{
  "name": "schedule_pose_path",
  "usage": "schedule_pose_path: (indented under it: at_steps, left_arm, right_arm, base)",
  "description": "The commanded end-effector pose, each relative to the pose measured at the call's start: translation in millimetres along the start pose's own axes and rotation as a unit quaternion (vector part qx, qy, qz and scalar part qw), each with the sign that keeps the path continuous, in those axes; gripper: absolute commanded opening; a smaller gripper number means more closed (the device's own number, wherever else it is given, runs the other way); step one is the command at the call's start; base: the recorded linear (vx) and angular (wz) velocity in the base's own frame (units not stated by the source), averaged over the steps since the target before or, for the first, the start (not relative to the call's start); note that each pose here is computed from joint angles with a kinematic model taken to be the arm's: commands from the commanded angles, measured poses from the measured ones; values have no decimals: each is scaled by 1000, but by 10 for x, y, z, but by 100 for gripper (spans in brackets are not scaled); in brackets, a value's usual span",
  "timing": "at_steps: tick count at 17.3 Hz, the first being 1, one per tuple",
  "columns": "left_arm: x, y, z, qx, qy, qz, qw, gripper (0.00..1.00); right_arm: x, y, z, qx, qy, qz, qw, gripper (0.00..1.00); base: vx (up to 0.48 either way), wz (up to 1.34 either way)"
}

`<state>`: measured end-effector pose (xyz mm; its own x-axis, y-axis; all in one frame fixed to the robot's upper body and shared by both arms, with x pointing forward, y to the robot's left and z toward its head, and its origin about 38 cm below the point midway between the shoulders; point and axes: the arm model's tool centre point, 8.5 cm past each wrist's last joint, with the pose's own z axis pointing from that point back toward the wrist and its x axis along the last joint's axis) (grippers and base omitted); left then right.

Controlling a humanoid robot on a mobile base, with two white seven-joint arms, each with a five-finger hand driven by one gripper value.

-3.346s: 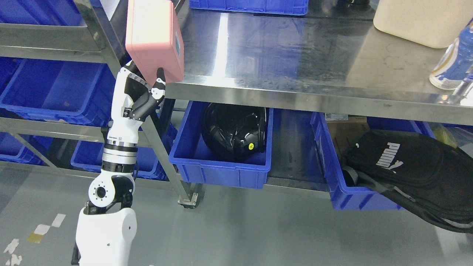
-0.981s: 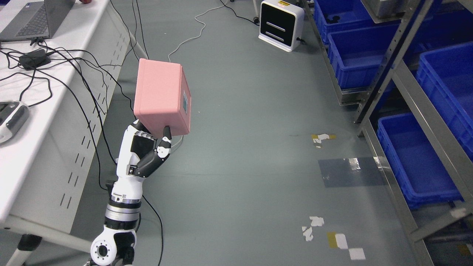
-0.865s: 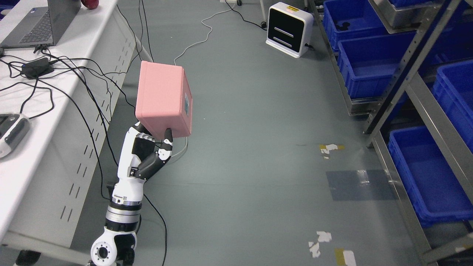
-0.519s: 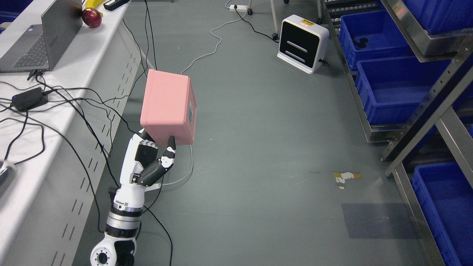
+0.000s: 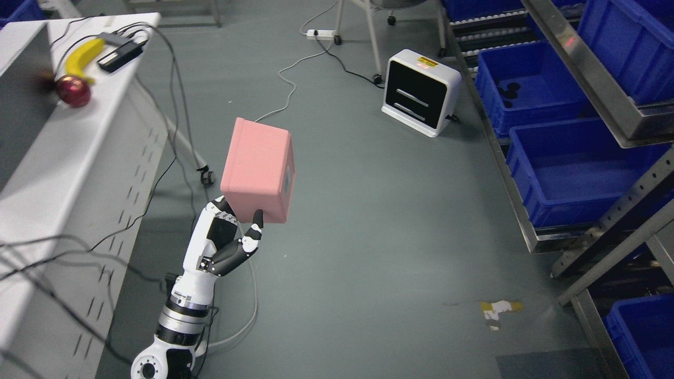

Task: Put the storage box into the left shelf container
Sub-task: 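Hold the pink box up in the left hand while turning toward the shelving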

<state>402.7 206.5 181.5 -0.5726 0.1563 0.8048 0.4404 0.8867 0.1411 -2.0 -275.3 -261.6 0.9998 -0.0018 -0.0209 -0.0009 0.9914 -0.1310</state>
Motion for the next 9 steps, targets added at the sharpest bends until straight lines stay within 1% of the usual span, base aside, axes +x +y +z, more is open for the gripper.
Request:
schedule_pose_path:
  at_steps: [1, 5, 7, 9]
  left_arm:
    - [-150, -68, 104, -31, 29, 8, 999, 1]
    - [-194, -227, 103, -50, 32, 18, 998, 2]
    - [-217, -266, 147, -53, 36, 21, 998, 2]
    - [-289, -410, 277, -71, 50, 35, 996, 2]
  right_arm:
    - [58, -114, -5, -9, -8, -3, 1000, 100]
    - [58, -114, -5, -9, -8, -3, 1000, 100]
    - [58, -114, -5, -9, -8, -3, 1000, 100]
    - [58, -114, -5, -9, -8, -3, 1000, 100]
  base:
    - [498, -606]
    - [485, -749]
    - [364, -1180]
    - [340, -1213]
